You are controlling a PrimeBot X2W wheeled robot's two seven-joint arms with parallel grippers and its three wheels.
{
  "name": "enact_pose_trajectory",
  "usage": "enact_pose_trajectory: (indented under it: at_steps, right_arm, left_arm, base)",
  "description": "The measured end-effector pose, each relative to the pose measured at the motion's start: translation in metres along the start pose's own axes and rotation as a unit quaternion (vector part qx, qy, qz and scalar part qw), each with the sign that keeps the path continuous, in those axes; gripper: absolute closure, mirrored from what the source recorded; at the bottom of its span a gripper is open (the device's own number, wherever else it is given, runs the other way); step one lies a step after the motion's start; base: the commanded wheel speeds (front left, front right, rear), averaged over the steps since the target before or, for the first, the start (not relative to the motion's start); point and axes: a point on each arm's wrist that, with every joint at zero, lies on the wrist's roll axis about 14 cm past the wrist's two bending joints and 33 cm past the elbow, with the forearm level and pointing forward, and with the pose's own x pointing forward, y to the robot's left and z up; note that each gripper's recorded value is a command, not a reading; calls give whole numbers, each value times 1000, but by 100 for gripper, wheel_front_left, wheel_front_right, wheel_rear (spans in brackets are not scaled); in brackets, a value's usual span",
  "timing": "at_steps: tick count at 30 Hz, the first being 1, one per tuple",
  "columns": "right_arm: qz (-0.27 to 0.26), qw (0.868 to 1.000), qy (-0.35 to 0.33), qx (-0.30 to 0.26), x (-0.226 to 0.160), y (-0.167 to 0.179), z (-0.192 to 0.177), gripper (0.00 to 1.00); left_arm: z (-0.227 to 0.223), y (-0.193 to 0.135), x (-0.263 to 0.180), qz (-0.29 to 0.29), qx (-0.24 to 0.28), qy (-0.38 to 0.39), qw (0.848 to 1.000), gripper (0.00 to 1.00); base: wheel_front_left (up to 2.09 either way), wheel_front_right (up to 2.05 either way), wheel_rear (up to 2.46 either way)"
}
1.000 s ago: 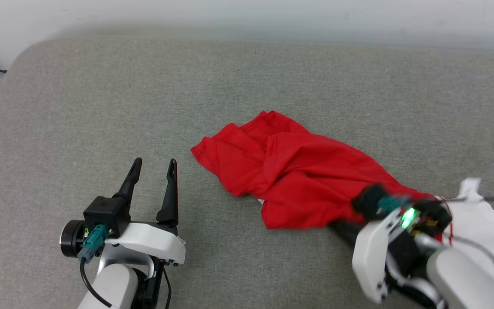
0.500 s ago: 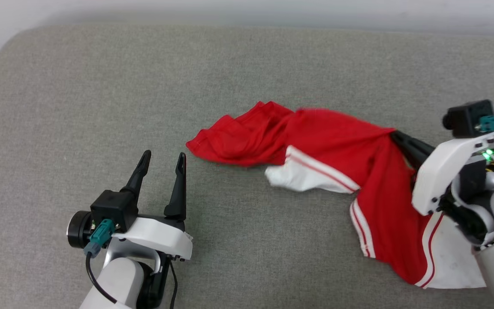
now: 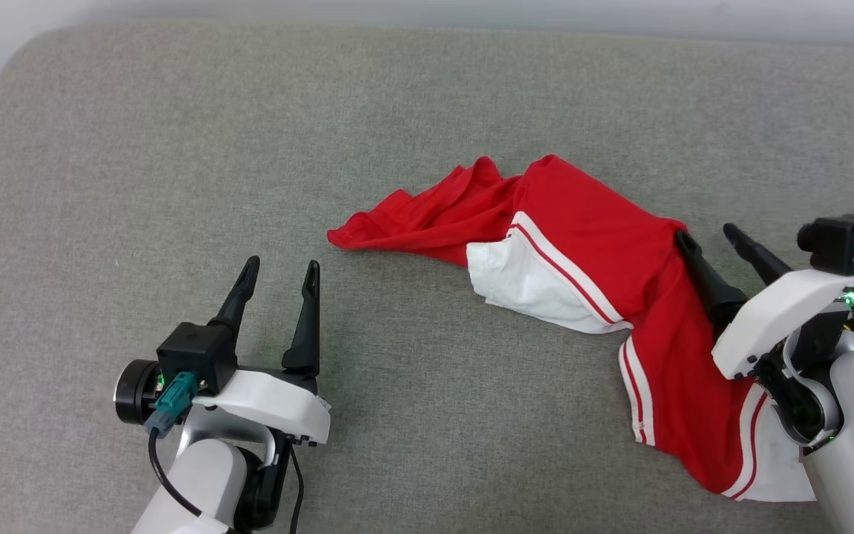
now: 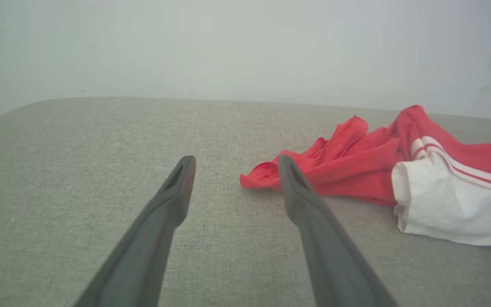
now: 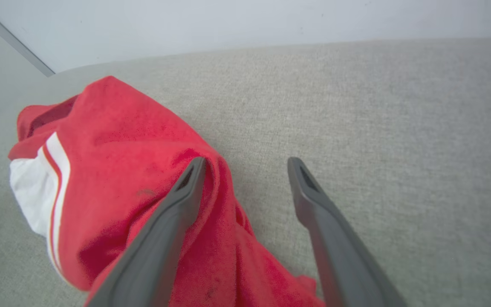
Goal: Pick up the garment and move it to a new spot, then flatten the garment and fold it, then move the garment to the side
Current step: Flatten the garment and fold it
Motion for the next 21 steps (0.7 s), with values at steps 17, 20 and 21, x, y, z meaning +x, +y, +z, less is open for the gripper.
enact_pose_trajectory:
  at_steps: [17, 20, 21]
  right_arm:
    - [-59, 957, -268, -92, -94, 16, 81, 0]
    - [-67, 955, -273, -90, -110, 19, 79, 0]
    - [-70, 955, -273, -89, -115, 20, 78, 0]
  left_arm:
    - [18, -66, 2, -123, -5, 22, 992, 0]
    - [6, -93, 2, -170, -9, 79, 982, 0]
    - [-1, -100, 2, -183, -6, 101, 978, 0]
  base:
    - [0, 0, 0]
    - [0, 0, 0]
    - [0, 0, 0]
